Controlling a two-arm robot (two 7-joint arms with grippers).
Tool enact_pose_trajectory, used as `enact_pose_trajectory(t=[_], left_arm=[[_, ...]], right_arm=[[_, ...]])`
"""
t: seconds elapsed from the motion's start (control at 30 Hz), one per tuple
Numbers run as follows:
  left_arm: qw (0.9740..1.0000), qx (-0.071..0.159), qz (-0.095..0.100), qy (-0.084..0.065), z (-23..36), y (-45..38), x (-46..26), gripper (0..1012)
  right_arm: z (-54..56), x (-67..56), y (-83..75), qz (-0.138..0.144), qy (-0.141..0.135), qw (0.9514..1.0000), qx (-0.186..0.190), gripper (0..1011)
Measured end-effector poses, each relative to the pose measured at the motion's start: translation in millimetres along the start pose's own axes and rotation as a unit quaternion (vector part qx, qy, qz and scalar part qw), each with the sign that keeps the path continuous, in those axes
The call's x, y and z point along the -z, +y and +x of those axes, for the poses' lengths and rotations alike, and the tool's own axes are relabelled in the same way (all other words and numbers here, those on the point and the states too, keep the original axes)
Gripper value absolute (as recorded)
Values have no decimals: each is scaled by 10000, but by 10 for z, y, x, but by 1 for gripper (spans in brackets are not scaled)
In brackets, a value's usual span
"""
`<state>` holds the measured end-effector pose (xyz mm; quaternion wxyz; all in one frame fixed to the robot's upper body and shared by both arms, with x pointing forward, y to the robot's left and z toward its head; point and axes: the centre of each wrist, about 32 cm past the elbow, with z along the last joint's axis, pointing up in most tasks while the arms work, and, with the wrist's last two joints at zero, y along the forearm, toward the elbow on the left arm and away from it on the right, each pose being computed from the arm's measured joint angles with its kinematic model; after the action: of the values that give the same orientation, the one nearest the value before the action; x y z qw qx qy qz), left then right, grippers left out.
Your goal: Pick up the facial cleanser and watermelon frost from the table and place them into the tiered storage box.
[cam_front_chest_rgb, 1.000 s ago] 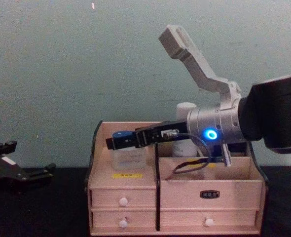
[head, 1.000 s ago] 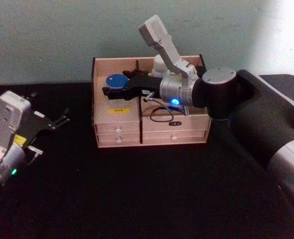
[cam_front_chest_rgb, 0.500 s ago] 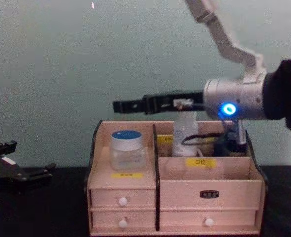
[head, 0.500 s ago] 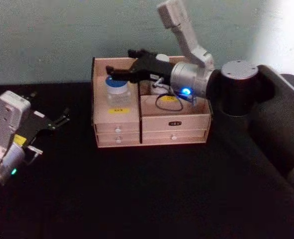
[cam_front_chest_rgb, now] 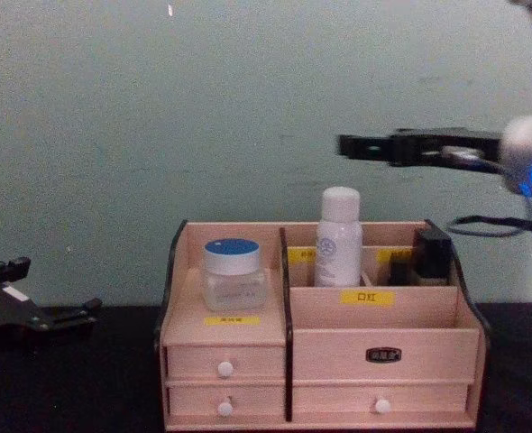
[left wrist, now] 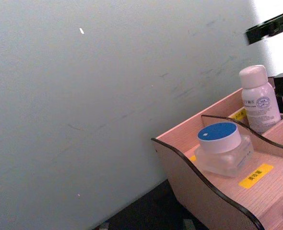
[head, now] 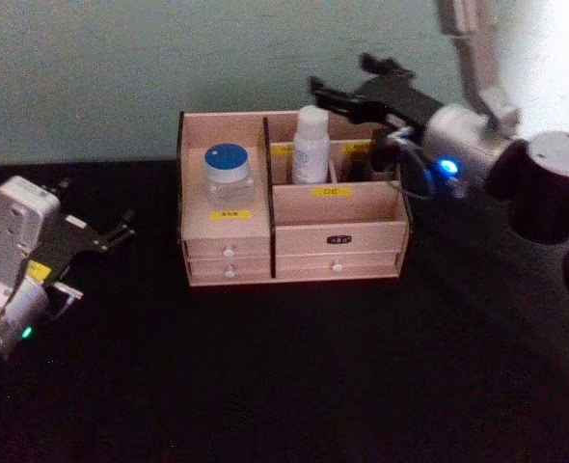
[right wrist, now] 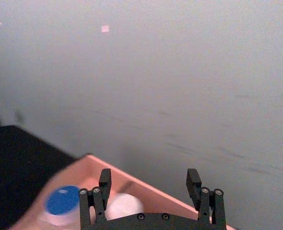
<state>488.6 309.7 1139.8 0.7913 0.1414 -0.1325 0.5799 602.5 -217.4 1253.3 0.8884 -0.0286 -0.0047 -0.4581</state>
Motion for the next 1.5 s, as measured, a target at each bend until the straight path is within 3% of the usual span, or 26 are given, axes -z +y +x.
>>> enact_pose_trajectory(t=[0.2, 0.3, 0.33, 0.67, 1.07, 1.27, 1.5], left_arm=[[10000, 0, 0, 0, -1, 0, 0, 1001], [10000, 0, 0, 0, 0, 0, 0, 1001], [10000, 1, 0, 0, 0, 0, 0, 1001], [10000, 0, 1, 0, 0, 0, 0, 1001], [10000, 0, 0, 0, 0, 0, 0, 1001], [10000, 1, 0, 0, 0, 0, 0, 1001], [10000, 0, 0, 0, 0, 0, 0, 1001]], right_arm=[[141, 137, -336, 94, -137, 9978, 642, 1002], [187, 268, -494, 22, -109, 9960, 890, 1002], [187, 268, -494, 22, -109, 9960, 890, 1002], [209, 736, -806, -16, 135, 9923, 1233, 1000], [198, 1109, -953, -248, 277, 9896, 1387, 1002], [201, 1187, -948, -390, 314, 9887, 1412, 1000], [203, 1192, -947, -409, 313, 9885, 1419, 1002]])
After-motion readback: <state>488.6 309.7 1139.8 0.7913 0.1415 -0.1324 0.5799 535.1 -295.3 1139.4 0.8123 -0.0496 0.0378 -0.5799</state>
